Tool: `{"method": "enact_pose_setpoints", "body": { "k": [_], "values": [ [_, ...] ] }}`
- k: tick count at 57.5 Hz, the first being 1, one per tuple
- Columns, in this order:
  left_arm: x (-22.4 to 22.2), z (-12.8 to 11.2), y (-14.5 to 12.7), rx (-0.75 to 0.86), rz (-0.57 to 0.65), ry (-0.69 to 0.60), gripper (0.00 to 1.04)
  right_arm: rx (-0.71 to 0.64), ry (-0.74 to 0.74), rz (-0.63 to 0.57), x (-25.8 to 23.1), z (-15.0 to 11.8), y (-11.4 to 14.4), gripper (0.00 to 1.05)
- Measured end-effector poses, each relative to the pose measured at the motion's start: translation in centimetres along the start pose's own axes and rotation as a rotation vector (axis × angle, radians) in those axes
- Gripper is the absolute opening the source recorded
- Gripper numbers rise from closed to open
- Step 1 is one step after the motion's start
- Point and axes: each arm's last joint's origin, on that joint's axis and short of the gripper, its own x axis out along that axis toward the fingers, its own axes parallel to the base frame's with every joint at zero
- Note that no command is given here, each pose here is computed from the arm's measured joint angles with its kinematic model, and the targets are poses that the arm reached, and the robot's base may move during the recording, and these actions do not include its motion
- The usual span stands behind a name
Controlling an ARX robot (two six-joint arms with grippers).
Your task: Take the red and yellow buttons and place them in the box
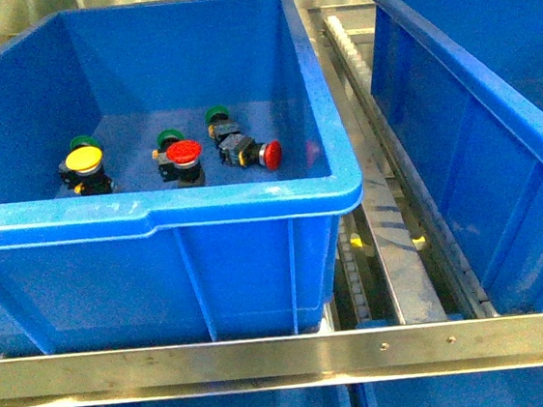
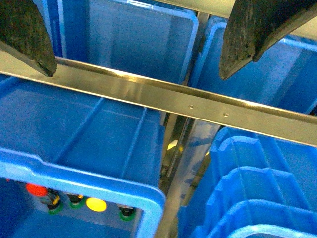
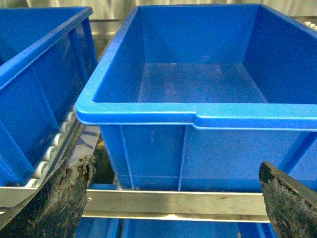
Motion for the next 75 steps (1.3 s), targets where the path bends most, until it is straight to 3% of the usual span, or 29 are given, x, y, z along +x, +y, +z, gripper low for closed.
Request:
{"method": "enact_pose_setpoints", "body": {
  "k": [10, 16, 20, 28, 39, 52, 61, 75],
  "values": [
    [4.3, 8.7, -1.2, 0.019, -0.063, -0.208, 0.97, 0.0, 0.0, 0.0, 0.0, 0.0, 0.0, 0.99],
    [9.3, 12.0, -3.9, 0.034, -0.102, -0.181, 0.97, 0.0, 0.0, 0.0, 0.0, 0.0, 0.0, 0.99],
    [12.9, 12.7, -6.1, 0.039, -0.092, -0.113, 0.97, 0.0, 0.0, 0.0, 0.0, 0.0, 0.0, 0.99],
    [18.9, 12.6, -11.3, 0.072, -0.09, 0.031, 0.97, 0.0, 0.0, 0.0, 0.0, 0.0, 0.0, 0.99],
    [23.8, 11.8, -18.5, 0.108, -0.095, 0.185, 0.97, 0.0, 0.0, 0.0, 0.0, 0.0, 0.0, 0.99],
    [28.5, 8.8, -25.1, 0.182, 0.008, 0.336, 0.97, 0.0, 0.0, 0.0, 0.0, 0.0, 0.0, 0.99],
    [30.1, 7.3, -26.5, 0.227, 0.097, 0.372, 0.97, 0.0, 0.0, 0.0, 0.0, 0.0, 0.0, 0.99],
    [31.2, 6.4, -25.6, 0.237, 0.144, 0.401, 0.97, 0.0, 0.0, 0.0, 0.0, 0.0, 0.0, 0.99]
  ]
}}
